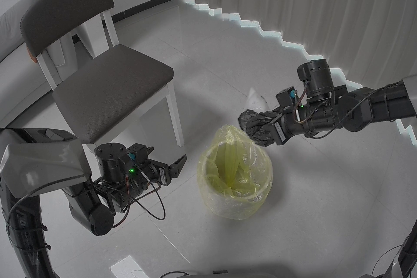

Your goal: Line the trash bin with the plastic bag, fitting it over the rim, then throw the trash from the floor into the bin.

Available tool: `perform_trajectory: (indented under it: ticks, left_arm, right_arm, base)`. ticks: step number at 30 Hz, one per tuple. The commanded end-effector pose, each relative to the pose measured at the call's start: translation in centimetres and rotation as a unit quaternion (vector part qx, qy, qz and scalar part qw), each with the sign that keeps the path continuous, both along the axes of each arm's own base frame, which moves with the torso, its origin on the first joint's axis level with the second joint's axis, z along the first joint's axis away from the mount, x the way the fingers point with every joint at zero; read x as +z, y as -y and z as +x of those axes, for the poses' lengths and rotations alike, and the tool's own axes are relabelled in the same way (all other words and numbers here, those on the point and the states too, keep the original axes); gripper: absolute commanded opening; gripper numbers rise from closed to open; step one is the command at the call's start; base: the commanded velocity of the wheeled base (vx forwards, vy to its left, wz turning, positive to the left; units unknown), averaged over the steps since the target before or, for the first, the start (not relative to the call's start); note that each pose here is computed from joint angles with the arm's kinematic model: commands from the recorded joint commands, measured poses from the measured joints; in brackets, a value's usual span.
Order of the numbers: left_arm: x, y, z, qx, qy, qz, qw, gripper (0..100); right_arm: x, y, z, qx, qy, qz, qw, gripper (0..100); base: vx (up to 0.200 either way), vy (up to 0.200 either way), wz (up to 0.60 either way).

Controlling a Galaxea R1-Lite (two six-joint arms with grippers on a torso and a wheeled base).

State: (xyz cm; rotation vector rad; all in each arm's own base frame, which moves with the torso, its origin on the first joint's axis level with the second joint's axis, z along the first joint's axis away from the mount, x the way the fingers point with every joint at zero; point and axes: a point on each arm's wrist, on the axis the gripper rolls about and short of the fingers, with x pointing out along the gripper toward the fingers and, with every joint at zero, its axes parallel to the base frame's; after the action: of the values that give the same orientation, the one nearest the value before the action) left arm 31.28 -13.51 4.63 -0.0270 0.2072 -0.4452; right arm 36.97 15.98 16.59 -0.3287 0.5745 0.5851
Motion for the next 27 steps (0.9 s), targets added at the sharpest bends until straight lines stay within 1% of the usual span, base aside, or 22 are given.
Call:
perform_trajectory:
  ticks: [1, 4, 8, 11, 13, 15, 18, 21, 23, 24, 27]
  left_arm:
    - [1.4, -0.3, -1.3, 0.007, 0.023, -0.016, 0.9996, 100]
    - [1.6, -0.6, -1.8, 0.007, 0.028, -0.018, 0.9994, 100]
    - [2.2, -1.1, -2.0, 0.012, 0.035, -0.021, 0.9991, 100]
    - [2.6, -1.2, -2.1, 0.014, 0.035, -0.033, 0.9987, 100]
    - [2.7, -1.3, -2.1, 0.015, 0.035, -0.036, 0.9987, 100]
    - [2.7, -1.3, -2.1, 0.015, 0.034, -0.038, 0.9986, 100]
    - [2.6, -1.3, -2.1, 0.015, 0.032, -0.038, 0.9987, 100]
    - [2.5, -1.2, -2.1, 0.015, 0.032, -0.038, 0.9987, 100]
    - [2.5, -1.2, -2.1, 0.015, 0.032, -0.038, 0.9987, 100]
    - [2.6, -1.2, -2.1, 0.014, 0.033, -0.038, 0.9986, 100]
    - [2.7, -1.2, -2.2, 0.014, 0.033, -0.038, 0.9986, 100]
  right_arm:
    - [-3.4, -4.8, -1.3, 0.043, -0.029, 0.012, 0.9986, 0]
    - [-6.4, -5.7, -0.2, 0.043, -0.048, 0.006, 0.9979, 0]
    - [-9.5, -6.5, 1.2, 0.043, -0.062, 0.002, 0.9971, 0]
    - [-11.0, -7.0, 2.0, 0.041, -0.074, 0.003, 0.9964, 0]
    - [-11.4, -7.1, 2.2, 0.041, -0.077, 0.002, 0.9962, 0]
    - [-12.5, -7.5, 2.8, 0.040, -0.081, 0.000, 0.9959, 0]
    - [-13.3, -7.2, 3.4, 0.034, -0.085, -0.002, 0.9958, 0]
    - [-14.5, -6.4, 4.1, 0.023, -0.095, -0.007, 0.9952, 0]
    - [-14.7, -6.2, 4.3, 0.020, -0.097, -0.007, 0.9951, 0]
    - [-15.6, -5.9, 4.6, 0.014, -0.103, -0.009, 0.9946, 0]
    - [-16.5, -5.5, 5.1, 0.009, -0.108, -0.012, 0.9940, 0]
  base:
    - [0.000, 0.000, 0.00]
    - [0.000, 0.000, 0.00]
    - [0.000, 0.000, 0.00]
    - [0.000, 0.000, 0.00]
    - [0.000, 0.000, 0.00]
    - [0.000, 0.000, 0.00]
    - [0.000, 0.000, 0.00]
    - [0.000, 0.000, 0.00]
    - [0.000, 0.000, 0.00]
    - [0.000, 0.000, 0.00]
    - [0.000, 0.000, 0.00]
